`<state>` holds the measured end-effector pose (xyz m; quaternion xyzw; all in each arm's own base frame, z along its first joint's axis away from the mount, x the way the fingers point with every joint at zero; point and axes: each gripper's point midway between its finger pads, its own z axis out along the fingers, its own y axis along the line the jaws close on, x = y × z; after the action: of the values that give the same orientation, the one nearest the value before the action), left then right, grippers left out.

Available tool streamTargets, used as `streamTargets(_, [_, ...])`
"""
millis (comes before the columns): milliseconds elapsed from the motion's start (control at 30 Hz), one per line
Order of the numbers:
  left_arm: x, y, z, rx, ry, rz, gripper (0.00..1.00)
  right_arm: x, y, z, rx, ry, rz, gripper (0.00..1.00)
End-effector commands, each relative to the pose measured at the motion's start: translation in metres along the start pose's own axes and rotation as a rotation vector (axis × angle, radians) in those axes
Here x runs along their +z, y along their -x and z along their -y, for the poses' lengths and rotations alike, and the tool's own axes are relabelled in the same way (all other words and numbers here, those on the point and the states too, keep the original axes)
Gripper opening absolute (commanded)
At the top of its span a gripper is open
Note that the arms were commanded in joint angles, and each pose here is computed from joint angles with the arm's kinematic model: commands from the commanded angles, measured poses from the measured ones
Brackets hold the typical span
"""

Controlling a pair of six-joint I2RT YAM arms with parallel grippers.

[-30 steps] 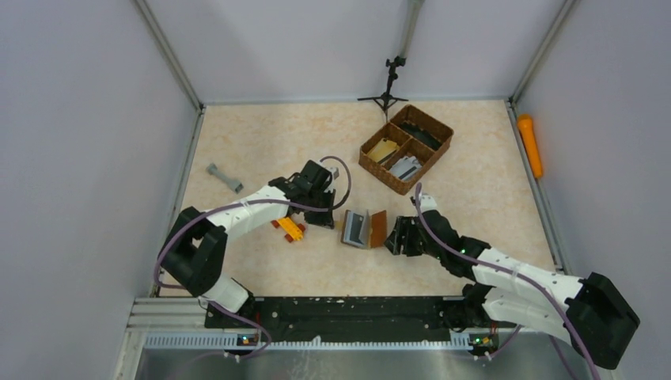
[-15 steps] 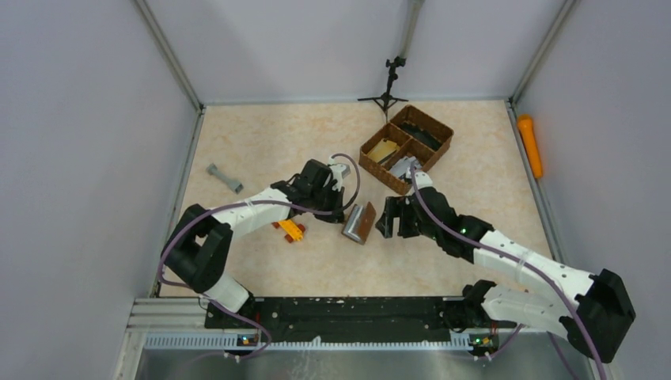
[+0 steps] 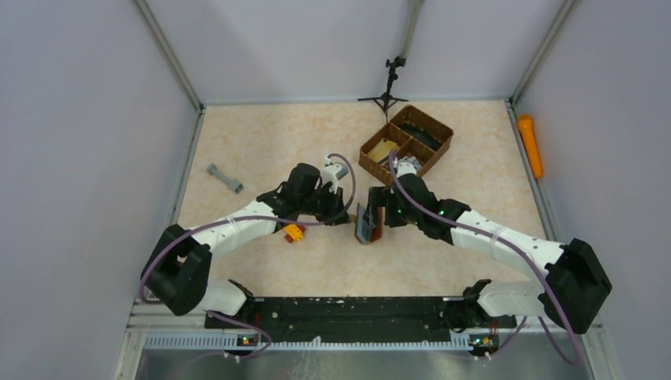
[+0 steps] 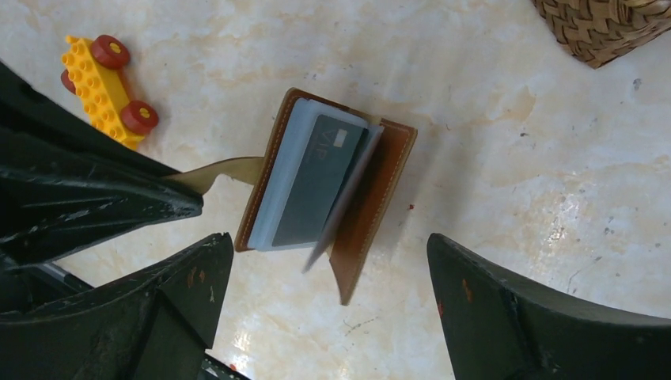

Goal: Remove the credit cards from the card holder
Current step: Open the card holder at the center of the board.

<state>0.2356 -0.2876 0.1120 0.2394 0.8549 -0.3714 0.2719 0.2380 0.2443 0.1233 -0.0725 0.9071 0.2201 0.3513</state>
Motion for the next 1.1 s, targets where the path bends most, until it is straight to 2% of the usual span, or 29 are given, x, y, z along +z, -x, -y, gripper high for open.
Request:
streamTargets(0, [-0.003, 0.018, 0.014, 0.050, -0.066, 0.075, 0.06, 0.004, 0.019, -0.008, 0.044, 0.004, 0.046, 0.96])
streamTargets(200, [0.012, 0.006, 0.000, 0.007, -0.023, -0.020, 0.05, 0.017, -0.001, 0.004, 0.072, -0.029, 0.012, 0.89])
streamTargets(367, [0.014, 0.004, -0.007, 0.001, 0.009, -0.032, 0.04, 0.023, -0.012, 0.018, 0.090, -0.052, 0.005, 0.77])
streamTargets(467, [0.014, 0.004, -0.006, 0.003, 0.000, -0.029, 0.04, 0.027, -0.018, 0.024, 0.081, -0.067, -0.015, 0.75])
streamTargets(567, [0.013, 0.005, -0.003, 0.008, -0.010, -0.023, 0.04, 0.031, -0.022, 0.027, 0.076, -0.075, -0.035, 0.76])
streamTargets(700, [0.012, 0.006, 0.000, 0.013, -0.027, -0.014, 0.05, 0.031, -0.019, 0.020, 0.074, -0.029, -0.029, 0.88])
streamTargets(900, [0.012, 0.005, 0.001, 0.013, -0.038, -0.016, 0.05, 0.032, -0.011, 0.019, 0.053, -0.044, -0.026, 0.84])
streamTargets(1067, [0.009, 0.007, 0.005, 0.021, -0.050, -0.001, 0.05, 0.033, -0.005, 0.007, 0.039, 0.007, -0.028, 0.90])
